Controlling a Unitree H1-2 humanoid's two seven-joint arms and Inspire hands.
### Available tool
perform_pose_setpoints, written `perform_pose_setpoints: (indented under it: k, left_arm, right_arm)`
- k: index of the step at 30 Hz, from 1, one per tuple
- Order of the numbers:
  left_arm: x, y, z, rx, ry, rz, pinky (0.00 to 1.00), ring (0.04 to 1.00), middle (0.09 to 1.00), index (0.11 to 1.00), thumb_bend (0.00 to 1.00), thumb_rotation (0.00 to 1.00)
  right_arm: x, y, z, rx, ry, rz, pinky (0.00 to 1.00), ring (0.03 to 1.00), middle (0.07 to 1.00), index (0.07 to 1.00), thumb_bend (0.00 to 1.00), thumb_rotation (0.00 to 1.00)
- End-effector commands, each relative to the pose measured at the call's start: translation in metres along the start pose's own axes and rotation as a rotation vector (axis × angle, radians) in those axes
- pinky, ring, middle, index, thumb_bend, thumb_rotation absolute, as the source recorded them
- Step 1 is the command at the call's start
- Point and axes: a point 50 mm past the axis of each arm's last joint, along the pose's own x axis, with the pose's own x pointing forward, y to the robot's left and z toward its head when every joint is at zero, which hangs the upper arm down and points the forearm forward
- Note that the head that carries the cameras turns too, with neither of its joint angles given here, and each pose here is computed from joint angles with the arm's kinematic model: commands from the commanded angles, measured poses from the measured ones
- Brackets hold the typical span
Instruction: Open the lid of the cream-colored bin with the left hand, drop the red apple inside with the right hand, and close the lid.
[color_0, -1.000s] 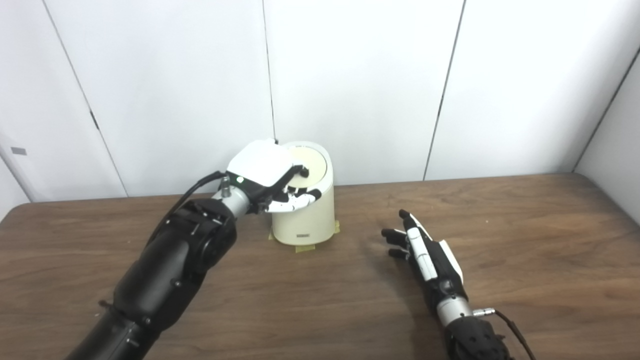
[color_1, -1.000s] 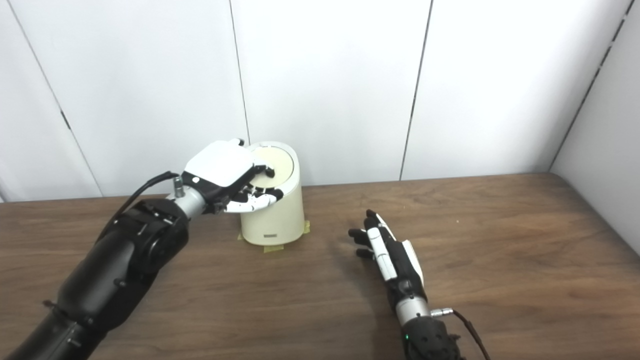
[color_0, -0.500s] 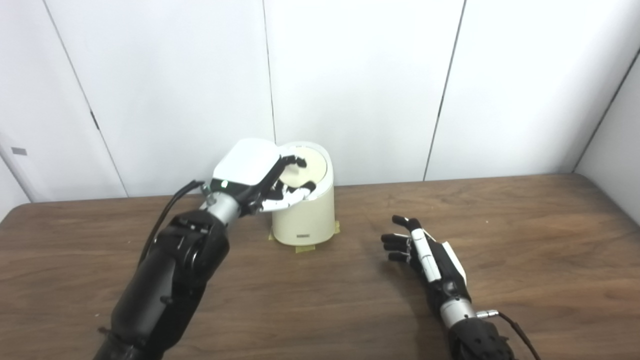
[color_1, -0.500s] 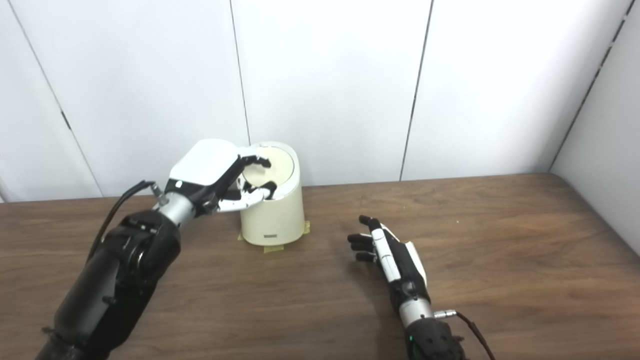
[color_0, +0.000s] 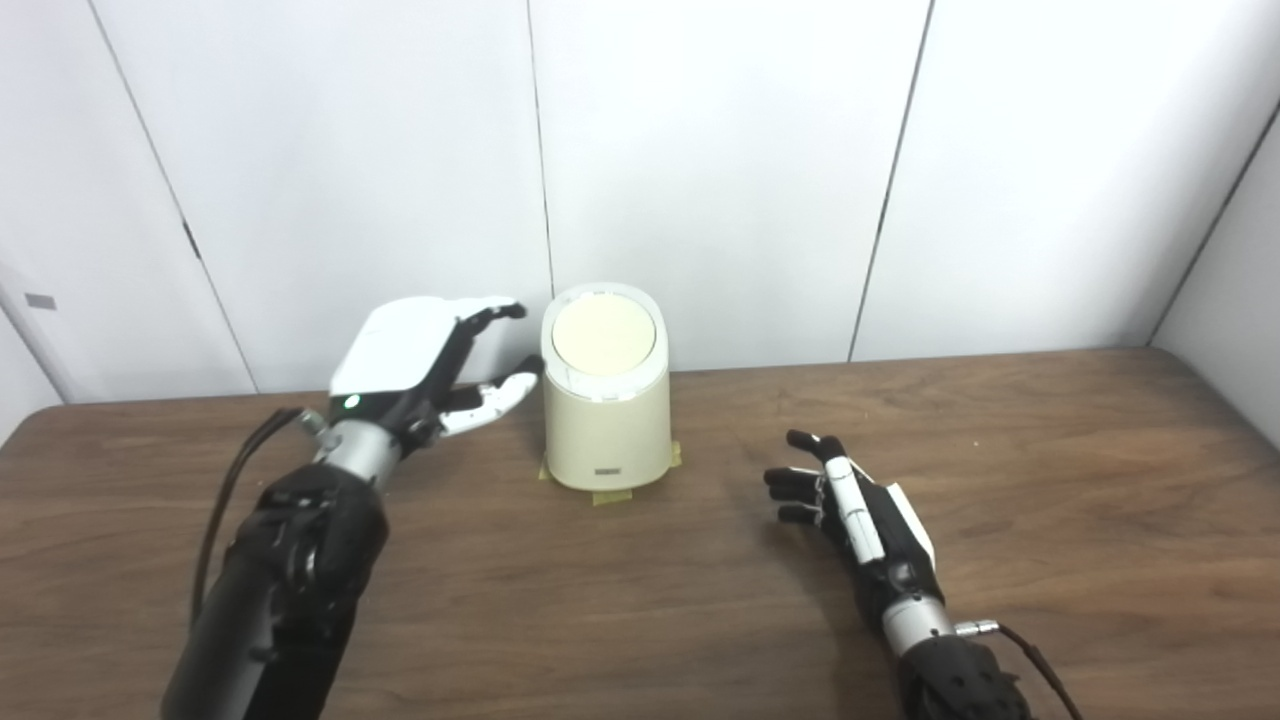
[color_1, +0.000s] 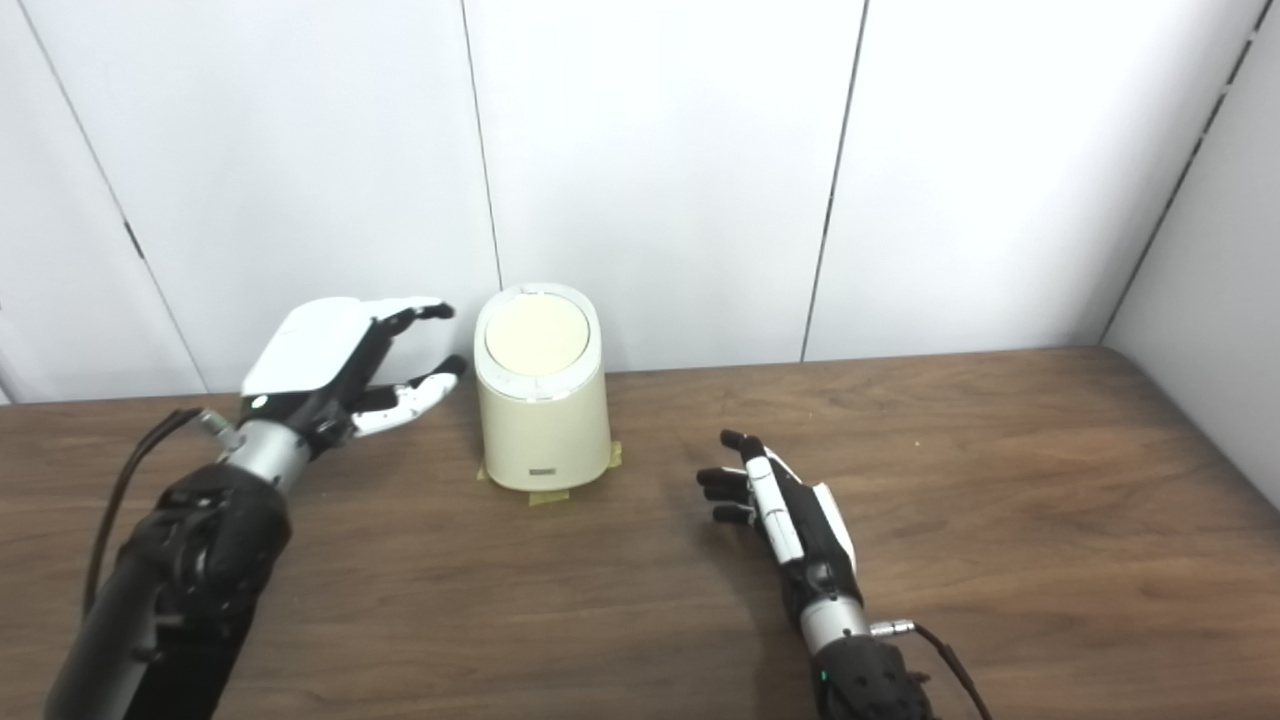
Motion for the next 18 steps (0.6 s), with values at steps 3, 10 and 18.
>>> perform_pose_setpoints:
  k: [3, 10, 18]
  left_arm:
    - [-0.001, 0.023, 0.008, -0.064, -0.038, 0.132, 0.78, 0.862, 0.863, 0.850, 0.35, 0.69]
    - [-0.023, 0.019, -0.003, -0.240, 0.022, 0.142, 0.79, 0.891, 0.907, 0.884, 0.35, 0.83]
    - [-0.048, 0.002, -0.022, -0.498, 0.071, 0.130, 0.82, 0.877, 0.881, 0.890, 0.29, 0.77]
  right_arm:
    - [0.002, 0.004, 0.019, 0.011, -0.067, 0.013, 0.65, 0.745, 0.711, 0.836, 0.46, 1.00]
    - [-0.002, 0.005, 0.025, 0.032, -0.108, 0.013, 0.65, 0.773, 0.785, 0.858, 0.46, 1.00]
    - [-0.005, 0.006, 0.034, 0.106, -0.160, 0.046, 0.85, 0.906, 0.885, 0.919, 0.51, 0.99]
